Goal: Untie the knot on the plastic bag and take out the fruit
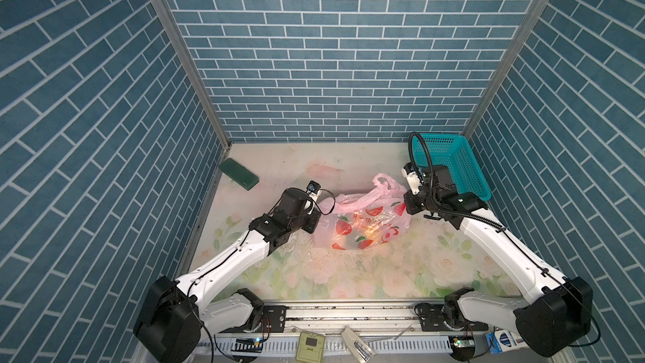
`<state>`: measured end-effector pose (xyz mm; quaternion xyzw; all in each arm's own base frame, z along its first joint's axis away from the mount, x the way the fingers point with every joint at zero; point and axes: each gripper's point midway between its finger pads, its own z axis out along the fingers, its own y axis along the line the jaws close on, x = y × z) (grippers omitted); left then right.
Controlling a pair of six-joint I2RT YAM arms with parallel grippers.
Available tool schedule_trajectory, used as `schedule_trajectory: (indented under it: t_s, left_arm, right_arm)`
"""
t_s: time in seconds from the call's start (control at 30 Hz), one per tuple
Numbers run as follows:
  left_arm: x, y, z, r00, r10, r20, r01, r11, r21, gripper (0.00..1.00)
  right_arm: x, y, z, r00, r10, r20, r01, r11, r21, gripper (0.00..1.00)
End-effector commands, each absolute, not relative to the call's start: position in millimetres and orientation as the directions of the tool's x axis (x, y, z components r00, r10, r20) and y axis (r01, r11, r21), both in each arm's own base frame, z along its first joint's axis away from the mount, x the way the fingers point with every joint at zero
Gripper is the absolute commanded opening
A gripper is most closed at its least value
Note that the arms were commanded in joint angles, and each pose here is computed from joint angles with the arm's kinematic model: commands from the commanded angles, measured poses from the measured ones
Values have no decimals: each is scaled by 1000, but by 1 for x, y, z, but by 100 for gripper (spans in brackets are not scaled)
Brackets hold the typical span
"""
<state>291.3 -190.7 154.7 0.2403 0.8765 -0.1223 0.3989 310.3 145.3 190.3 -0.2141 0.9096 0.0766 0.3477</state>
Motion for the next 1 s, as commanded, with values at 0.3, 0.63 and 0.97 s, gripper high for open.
schedule_trajectory:
  t_s: [0.3, 0.63, 0.97]
  left_arm:
    - [291, -207, 219, -457, 308, -834, 551, 835, 6, 90]
    - [268, -307, 249, -326, 374, -868, 753, 658, 1, 99]
    - [287, -361, 245, -253, 384, -888, 738, 670, 79, 87]
  right_arm:
    - [299, 157, 207, -699, -219, -681, -420, 896, 143, 0]
    - [288, 170, 245, -703, -83, -706, -400, 868, 295, 0]
    - [283, 172, 255, -692, -68, -719, -412, 854, 316, 0]
